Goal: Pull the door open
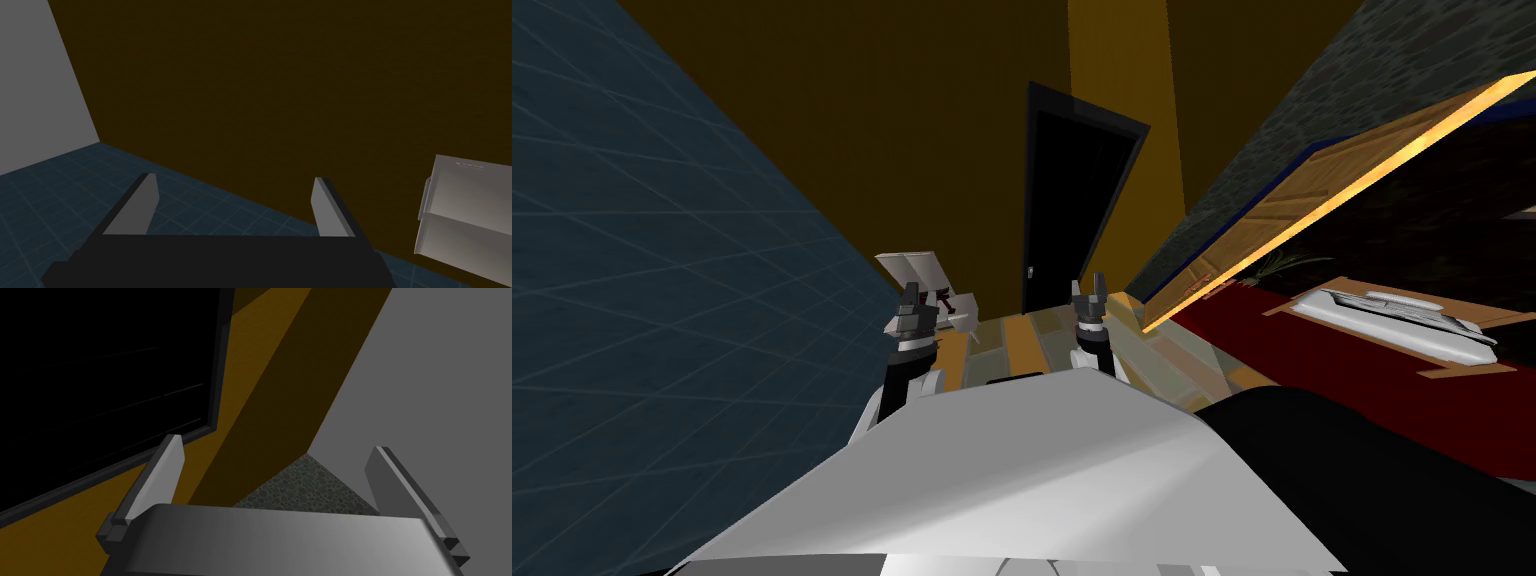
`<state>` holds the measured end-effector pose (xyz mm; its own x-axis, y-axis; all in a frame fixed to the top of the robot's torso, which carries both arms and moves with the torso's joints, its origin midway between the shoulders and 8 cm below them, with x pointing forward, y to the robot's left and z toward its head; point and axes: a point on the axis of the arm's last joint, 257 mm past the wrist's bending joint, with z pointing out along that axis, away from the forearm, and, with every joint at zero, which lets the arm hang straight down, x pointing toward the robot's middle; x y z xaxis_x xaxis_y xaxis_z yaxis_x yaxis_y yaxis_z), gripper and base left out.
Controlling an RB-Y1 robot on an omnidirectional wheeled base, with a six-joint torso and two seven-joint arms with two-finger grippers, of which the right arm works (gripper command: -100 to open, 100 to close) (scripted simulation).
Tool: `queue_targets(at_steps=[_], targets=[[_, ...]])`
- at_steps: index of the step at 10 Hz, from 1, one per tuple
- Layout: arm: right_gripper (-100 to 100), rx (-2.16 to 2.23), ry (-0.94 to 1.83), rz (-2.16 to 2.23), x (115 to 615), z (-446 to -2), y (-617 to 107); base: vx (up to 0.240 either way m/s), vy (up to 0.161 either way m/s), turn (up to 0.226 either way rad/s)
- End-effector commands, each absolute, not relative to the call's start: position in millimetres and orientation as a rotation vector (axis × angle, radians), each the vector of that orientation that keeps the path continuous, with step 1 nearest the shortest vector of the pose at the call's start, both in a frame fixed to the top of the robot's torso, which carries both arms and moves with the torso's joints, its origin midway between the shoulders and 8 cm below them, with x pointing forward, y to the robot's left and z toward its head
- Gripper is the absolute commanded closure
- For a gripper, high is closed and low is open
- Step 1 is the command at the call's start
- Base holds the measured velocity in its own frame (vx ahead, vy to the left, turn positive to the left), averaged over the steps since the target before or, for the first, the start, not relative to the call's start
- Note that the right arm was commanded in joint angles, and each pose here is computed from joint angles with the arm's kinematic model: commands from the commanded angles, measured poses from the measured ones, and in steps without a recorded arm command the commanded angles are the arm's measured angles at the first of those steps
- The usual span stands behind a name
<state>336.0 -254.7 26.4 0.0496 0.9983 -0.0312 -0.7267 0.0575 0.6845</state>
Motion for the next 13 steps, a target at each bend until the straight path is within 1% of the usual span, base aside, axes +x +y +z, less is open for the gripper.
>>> queue_targets(at_steps=[1,2,7,13], targets=[[-100,0.569,0.625,1.394,342.3,15.7,-254.4,-0.021,-0.017,0.022],[-100,0.569,0.625,1.394,342.3,15.7,-254.4,0.138,-0.002,-0.029],[-100,0.541,0.720,1.277,360.9,-18.9,-254.9,0.150,0.007,-0.003],[-100,0.503,0.818,1.148,379.0,-57.5,-257.2,0.101,-0.001,-0.004]])
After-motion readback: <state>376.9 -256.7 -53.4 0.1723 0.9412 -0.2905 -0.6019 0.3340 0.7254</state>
